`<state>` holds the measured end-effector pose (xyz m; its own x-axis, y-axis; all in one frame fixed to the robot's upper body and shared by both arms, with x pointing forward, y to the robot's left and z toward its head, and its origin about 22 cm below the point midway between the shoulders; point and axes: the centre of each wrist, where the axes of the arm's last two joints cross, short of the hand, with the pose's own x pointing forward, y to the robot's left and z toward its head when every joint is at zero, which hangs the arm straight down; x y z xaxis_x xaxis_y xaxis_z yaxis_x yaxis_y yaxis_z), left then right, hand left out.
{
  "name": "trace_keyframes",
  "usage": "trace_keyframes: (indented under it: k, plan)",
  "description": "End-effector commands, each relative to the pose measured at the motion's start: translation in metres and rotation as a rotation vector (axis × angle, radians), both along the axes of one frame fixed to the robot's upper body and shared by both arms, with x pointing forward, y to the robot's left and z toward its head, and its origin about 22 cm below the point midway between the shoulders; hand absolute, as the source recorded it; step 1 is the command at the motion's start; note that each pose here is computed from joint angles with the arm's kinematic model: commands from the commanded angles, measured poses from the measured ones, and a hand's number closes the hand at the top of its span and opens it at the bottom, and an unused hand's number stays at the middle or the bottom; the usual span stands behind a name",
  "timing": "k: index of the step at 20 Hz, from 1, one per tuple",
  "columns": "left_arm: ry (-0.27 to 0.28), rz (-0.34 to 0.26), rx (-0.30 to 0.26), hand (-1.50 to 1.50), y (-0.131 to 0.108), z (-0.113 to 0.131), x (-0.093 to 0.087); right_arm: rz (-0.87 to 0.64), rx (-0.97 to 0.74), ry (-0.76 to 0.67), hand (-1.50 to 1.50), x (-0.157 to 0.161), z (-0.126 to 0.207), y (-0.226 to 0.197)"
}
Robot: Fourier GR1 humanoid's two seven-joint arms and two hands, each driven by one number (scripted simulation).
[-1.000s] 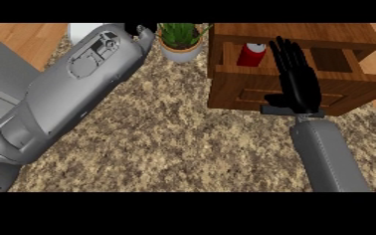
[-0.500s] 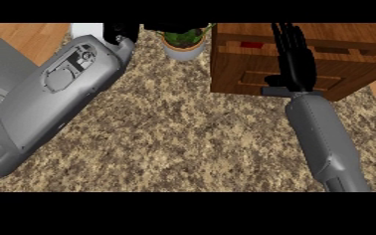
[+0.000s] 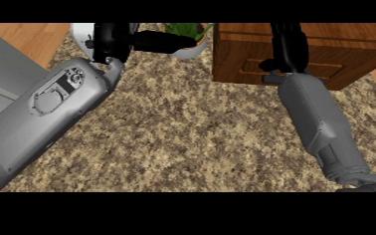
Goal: Pick up the can, place it into the drawer and close the drawer
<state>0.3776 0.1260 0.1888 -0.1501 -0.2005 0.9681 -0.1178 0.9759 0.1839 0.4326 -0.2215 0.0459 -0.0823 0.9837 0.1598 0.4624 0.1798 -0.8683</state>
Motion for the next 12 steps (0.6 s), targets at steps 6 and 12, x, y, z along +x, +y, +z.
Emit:
trace_keyframes:
  k: [6, 12]
  plan:
    - [0.005, -0.014, -0.002, -1.50, 0.010, -0.008, -0.016, -0.011, 0.027, 0.005, -1.50, 0.023, 0.032, 0.005]
    - [-0.024, -0.008, 0.013, -1.50, 0.026, -0.019, -0.018, -0.003, 0.049, -0.027, -1.50, 0.029, 0.045, 0.011]
